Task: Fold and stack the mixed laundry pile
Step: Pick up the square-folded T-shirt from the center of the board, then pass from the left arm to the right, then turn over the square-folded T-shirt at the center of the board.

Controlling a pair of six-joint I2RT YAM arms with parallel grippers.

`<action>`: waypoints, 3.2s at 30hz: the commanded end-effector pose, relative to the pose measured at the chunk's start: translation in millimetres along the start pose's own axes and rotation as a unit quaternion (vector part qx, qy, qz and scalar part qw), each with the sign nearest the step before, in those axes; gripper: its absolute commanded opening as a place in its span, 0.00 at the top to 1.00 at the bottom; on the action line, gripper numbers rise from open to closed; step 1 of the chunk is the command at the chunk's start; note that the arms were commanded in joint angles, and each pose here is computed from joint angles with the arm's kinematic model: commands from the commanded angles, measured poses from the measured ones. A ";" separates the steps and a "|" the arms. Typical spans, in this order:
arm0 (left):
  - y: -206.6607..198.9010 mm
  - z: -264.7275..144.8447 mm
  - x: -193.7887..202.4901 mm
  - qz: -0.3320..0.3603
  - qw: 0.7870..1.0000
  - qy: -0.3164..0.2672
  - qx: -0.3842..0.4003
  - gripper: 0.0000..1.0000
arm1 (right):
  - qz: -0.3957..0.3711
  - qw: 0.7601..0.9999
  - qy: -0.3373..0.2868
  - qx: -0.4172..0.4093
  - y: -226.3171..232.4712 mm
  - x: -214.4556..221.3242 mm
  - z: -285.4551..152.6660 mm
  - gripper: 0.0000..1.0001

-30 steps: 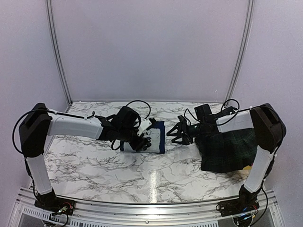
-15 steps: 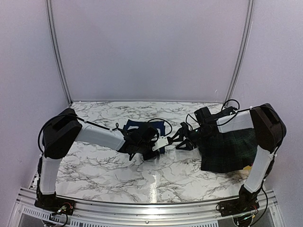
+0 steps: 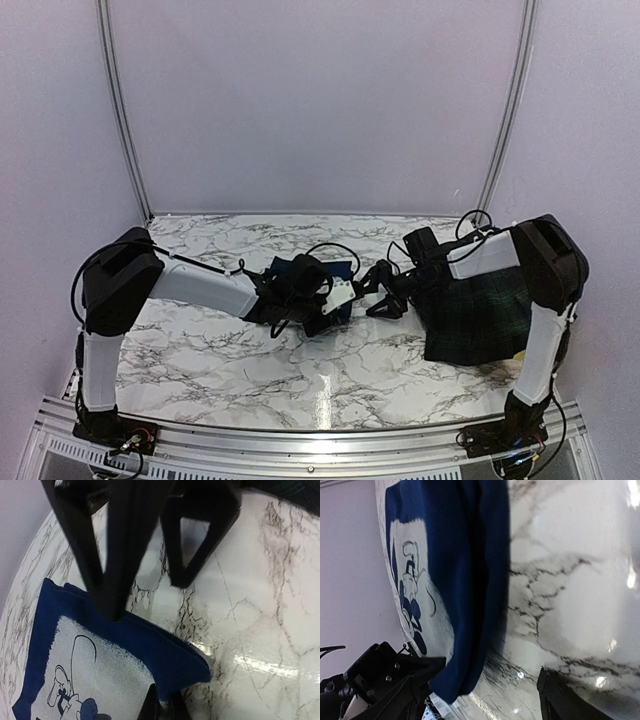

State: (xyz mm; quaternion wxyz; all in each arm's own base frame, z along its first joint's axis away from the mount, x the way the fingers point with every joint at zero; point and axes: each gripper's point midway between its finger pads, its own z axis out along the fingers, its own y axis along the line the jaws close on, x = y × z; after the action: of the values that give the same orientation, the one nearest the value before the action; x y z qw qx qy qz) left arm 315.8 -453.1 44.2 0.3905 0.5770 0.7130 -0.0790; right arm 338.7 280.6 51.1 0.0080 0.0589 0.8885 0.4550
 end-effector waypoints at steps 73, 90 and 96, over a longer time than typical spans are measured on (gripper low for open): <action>186.0 -276.5 139.1 -0.532 0.797 -0.047 -0.283 0.01 | -0.663 0.645 -0.009 0.379 127.7 42.5 138.4 1.00; 131.7 -231.7 128.3 -0.546 0.833 -0.018 -0.086 0.01 | -0.636 0.769 0.017 0.059 248.0 115.6 82.2 0.25; 62.9 -204.0 116.6 -0.534 0.845 0.018 0.015 0.02 | -0.520 0.849 -0.012 0.093 182.9 12.5 55.8 0.39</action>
State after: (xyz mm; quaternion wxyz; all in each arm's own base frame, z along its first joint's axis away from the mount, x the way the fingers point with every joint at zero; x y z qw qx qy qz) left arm 310.8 -196.2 157.6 0.3408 0.0668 0.9086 -0.2320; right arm 309.7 462.0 209.8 0.3028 -0.4734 0.7815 0.2710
